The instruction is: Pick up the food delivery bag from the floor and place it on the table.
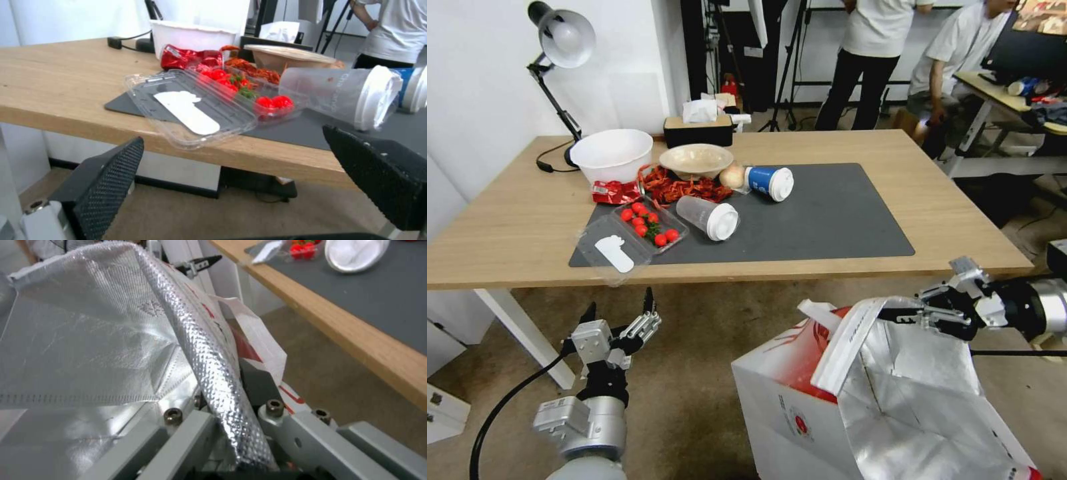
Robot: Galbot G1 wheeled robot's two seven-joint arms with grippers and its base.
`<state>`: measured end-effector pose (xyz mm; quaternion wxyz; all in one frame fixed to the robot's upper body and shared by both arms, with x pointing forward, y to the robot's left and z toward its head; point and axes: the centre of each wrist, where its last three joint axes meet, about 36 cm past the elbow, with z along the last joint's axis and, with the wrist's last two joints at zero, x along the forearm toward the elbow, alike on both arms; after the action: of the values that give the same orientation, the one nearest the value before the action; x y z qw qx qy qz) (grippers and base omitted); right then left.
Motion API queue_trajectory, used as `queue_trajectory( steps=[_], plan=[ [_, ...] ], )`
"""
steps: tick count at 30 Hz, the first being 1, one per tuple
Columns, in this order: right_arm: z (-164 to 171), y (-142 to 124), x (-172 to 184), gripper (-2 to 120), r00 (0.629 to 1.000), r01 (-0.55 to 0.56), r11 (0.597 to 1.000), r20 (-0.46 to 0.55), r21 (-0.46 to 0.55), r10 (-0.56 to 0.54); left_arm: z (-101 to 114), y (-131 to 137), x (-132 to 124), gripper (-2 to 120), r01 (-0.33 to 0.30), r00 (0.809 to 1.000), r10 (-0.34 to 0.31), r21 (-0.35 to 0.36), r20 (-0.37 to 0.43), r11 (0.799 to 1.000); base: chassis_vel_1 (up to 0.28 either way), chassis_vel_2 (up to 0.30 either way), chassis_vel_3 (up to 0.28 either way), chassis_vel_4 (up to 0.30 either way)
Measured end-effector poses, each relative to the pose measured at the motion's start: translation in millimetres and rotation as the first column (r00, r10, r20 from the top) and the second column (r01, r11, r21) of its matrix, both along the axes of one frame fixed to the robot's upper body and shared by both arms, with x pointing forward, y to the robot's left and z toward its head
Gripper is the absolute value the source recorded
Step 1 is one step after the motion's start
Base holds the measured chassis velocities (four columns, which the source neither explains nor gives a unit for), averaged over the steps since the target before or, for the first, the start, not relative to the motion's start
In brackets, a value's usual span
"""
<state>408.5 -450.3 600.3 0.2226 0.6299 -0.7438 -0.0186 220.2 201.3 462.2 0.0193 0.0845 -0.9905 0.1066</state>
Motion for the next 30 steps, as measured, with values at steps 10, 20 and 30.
queue_trajectory(
  steps=[10, 20, 30],
  plan=[
    [30.4, -4.7, 10.9, 0, 0.999, -0.035, 0.998, -0.026, 0.050, 0.036, 0.5, -0.2, -0.8, 100, -0.022, 1.000, 0.022, 0.000, 0.012, 1.000, 0.000, 0.000, 0.000, 0.000],
    [50.3, -2.0, 13.5, 0, 0.999, -0.043, 0.993, -0.025, 0.106, 0.046, -0.2, 4.5, 0.7, 100, -0.028, 1.000, 0.028, 0.009, 0.013, 1.000, 0.000, 0.000, 0.000, 0.000],
    [65.9, -5.5, 14.2, 0, 1.000, -0.022, 0.985, -0.014, 0.169, 0.024, 0.7, 6.7, 0.7, 100, -0.027, 1.000, 0.027, 0.013, 0.010, 1.000, 0.000, 0.000, 0.000, 0.000]
  ],
)
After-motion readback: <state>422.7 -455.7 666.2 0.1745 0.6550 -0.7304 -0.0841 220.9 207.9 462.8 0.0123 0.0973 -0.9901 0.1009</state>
